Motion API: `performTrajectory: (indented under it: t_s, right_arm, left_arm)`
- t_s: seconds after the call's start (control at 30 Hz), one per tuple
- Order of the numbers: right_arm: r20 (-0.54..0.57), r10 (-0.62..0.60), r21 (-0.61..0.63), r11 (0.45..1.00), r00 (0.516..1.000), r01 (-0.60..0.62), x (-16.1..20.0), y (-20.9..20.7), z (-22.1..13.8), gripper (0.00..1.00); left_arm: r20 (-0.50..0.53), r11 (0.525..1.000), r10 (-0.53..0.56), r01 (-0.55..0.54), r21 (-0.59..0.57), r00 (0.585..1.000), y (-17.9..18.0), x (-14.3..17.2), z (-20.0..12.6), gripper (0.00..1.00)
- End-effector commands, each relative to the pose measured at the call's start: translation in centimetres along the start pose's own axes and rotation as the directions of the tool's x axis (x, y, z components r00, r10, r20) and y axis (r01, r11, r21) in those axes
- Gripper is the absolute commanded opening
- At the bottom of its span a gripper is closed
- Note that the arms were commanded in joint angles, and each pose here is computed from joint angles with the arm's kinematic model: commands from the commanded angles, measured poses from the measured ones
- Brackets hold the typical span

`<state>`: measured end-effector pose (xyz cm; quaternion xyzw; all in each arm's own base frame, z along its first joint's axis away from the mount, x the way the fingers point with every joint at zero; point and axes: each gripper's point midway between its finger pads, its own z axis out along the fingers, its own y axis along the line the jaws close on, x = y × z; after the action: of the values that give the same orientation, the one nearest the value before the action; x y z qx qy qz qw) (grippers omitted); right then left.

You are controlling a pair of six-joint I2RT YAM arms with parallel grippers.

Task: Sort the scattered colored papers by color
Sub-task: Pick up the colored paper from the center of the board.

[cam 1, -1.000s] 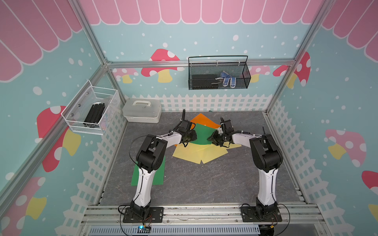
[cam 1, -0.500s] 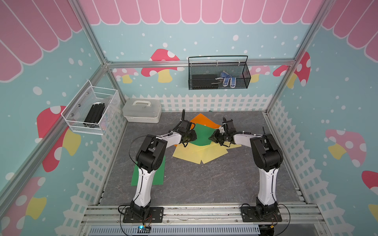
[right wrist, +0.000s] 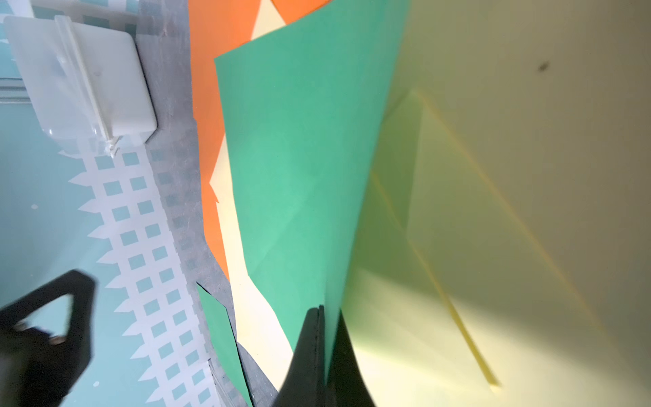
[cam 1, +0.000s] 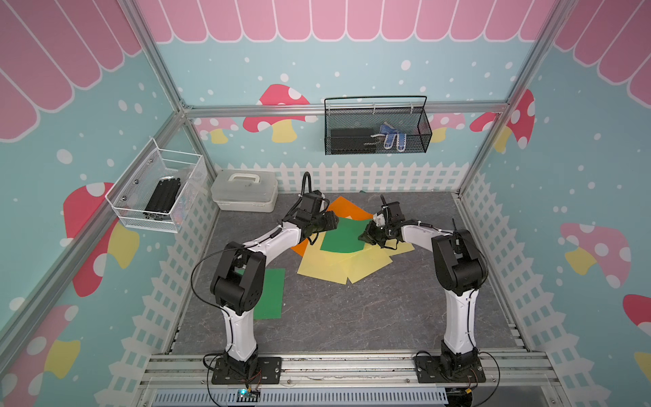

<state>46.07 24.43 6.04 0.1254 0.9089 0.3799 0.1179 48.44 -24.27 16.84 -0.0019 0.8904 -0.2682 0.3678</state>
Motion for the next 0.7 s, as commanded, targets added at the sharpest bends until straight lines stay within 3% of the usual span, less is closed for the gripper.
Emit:
performTrajectory:
  t_s: [0.0, 0.23, 0.43, 0.67]
  right_arm:
    - [-0.068, -0.148, -0.006, 0.989, 0.987, 0.148, 1.7, 2.5, -1.7, 0.00]
    - [-0.138, -0.313, -0.057, 0.950, 0.940, 0.308, 5.5, 7.3, -3.4, 0.00]
    - [-0.112, -0.418, -0.121, 0.906, 0.901, 0.406, 8.5, 12.4, -6.0, 0.00]
    - [-0.076, -0.434, -0.248, 0.880, 0.898, 0.405, 11.3, 17.1, -7.8, 0.00]
  left_arm:
    - [0.073, 0.999, 0.040, -0.041, 0.013, 0.997, -0.6, -2.5, -3.1, 0.52]
    - [0.146, 0.998, 0.059, -0.060, 0.005, 0.988, -1.1, -2.7, -8.3, 0.54]
    - [0.200, 0.996, 0.092, -0.093, -0.004, 0.976, -1.4, -2.5, -12.7, 0.58]
    - [0.354, 0.994, 0.109, -0.100, -0.043, 0.929, -1.6, -3.6, -19.1, 0.62]
